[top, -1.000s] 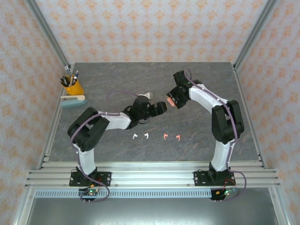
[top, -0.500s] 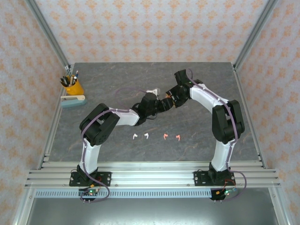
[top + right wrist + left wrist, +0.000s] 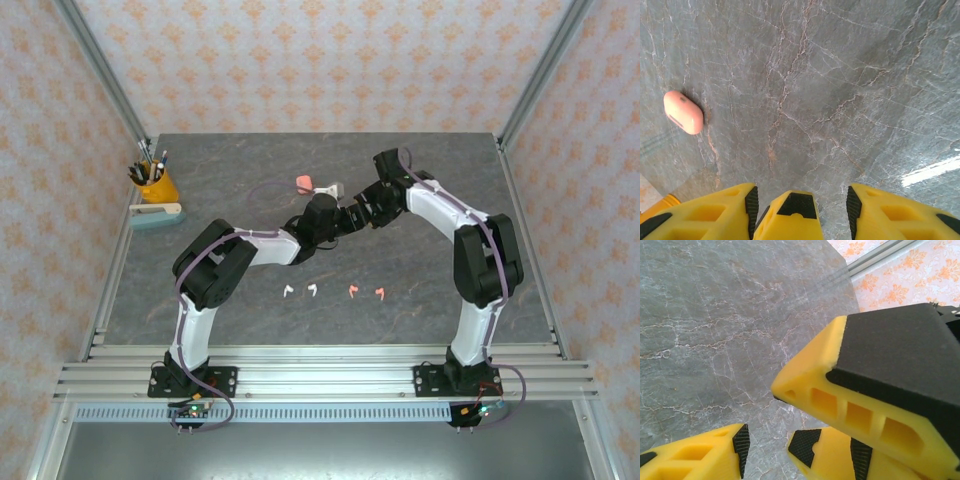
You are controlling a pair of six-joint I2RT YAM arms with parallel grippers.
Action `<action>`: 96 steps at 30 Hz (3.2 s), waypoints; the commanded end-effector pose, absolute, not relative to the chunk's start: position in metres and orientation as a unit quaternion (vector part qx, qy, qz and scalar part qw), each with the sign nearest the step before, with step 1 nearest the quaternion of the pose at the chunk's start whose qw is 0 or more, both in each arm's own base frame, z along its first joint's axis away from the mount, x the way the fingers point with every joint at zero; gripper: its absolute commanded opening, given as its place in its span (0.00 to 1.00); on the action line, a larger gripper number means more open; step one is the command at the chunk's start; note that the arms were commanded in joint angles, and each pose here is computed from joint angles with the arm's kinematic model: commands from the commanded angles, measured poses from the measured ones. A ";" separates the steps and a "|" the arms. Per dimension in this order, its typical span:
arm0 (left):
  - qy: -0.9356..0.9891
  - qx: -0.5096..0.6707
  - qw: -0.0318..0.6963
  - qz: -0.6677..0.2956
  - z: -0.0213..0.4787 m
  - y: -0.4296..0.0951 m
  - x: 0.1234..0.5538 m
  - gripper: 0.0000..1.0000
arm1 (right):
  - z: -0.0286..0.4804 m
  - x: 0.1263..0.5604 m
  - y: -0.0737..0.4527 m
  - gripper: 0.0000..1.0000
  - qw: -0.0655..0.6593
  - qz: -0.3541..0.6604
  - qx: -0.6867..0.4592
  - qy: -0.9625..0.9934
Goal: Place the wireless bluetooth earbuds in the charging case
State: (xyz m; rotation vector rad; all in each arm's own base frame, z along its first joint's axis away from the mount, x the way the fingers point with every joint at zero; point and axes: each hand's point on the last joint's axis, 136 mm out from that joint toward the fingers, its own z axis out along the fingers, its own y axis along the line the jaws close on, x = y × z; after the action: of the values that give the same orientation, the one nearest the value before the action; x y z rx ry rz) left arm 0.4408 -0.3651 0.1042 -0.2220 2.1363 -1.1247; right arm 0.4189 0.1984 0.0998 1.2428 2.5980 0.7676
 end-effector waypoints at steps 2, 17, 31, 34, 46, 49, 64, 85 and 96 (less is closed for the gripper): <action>0.812 -0.094 0.384 -0.430 0.127 -0.354 0.443 0.66 | 0.113 0.418 0.179 0.54 0.099 0.258 0.431 0.859; 0.901 -0.113 0.363 -0.209 0.149 -0.213 0.500 1.00 | 0.118 0.432 0.151 0.82 0.147 0.176 0.338 0.913; 0.946 -0.075 0.292 -0.122 0.097 -0.193 0.589 1.00 | 0.118 0.416 0.156 0.83 0.148 0.178 0.296 0.927; 0.949 -0.084 0.281 -0.119 0.082 -0.190 0.602 1.00 | 0.120 0.413 0.156 0.83 0.150 0.182 0.292 0.927; 0.944 -0.109 0.262 -0.169 0.049 -0.202 0.623 1.00 | 0.143 0.406 0.154 0.82 0.167 0.193 0.280 0.925; 0.941 -0.110 0.253 -0.195 0.050 -0.211 0.622 1.00 | 0.147 0.406 0.153 0.82 0.172 0.195 0.282 0.924; 0.940 0.008 0.204 -0.273 0.073 -0.313 0.558 1.00 | 0.160 0.397 0.136 0.82 0.204 0.172 0.294 0.918; 0.884 -0.120 0.316 -0.324 0.192 -0.274 0.498 1.00 | 0.164 0.386 0.067 0.83 0.251 0.080 0.327 0.907; 0.883 -0.098 0.367 -0.275 0.245 -0.234 0.473 1.00 | 0.113 0.443 0.104 0.82 0.129 0.099 0.431 0.888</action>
State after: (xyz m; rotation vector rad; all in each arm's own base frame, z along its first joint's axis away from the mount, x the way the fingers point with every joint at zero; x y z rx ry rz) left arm 0.4768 -0.2521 0.2473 -0.2531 2.2598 -0.7979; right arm 0.4440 0.0973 0.1192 1.0816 2.5687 0.2648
